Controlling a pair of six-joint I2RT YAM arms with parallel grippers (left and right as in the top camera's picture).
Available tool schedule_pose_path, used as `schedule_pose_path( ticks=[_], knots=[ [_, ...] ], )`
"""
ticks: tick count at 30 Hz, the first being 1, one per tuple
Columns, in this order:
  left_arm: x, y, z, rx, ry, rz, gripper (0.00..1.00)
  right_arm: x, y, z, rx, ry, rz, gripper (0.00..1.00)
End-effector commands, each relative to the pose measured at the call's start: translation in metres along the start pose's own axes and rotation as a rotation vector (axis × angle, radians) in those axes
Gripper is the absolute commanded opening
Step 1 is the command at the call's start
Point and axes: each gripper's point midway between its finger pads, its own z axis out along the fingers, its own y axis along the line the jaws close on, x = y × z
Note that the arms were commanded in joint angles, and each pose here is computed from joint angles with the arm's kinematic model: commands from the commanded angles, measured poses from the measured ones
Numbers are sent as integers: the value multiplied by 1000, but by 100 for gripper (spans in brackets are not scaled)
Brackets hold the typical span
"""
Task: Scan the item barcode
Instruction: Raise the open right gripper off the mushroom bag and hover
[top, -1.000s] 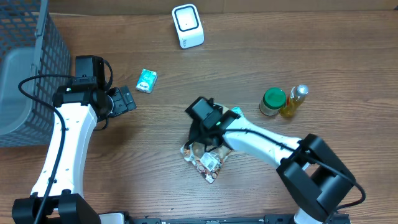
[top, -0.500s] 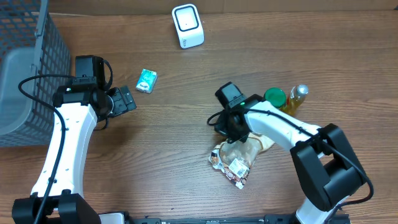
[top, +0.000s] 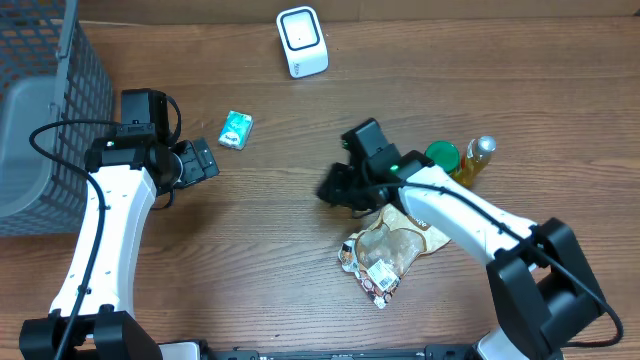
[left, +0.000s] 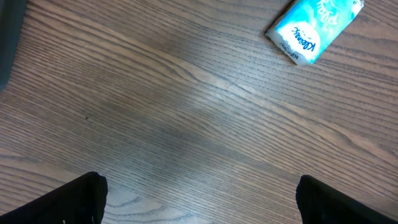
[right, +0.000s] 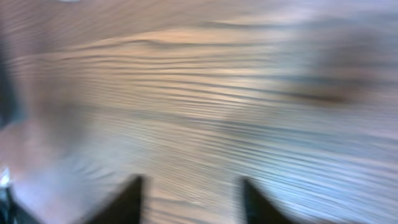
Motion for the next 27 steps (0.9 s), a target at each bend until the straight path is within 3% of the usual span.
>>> schedule_pose_path(
  ticks=[1,2,3,12,27],
  knots=[
    [-1,2,2,-10,-1,9,99,9,31,-2,-63,-3,-107,77],
    [-1,2,2,-10,-1,9,100,11,33,1,-53,-10,-120,95],
    [-1,2,2,-10,-1,9,100,12,34,4,-38,-21,-132,100],
    [-1,2,2,-10,-1,9,100,4,40,12,49,-157,-201,100],
    [-1,2,2,-10,-1,9,99,0,38,12,60,-175,-198,100]
  ],
)
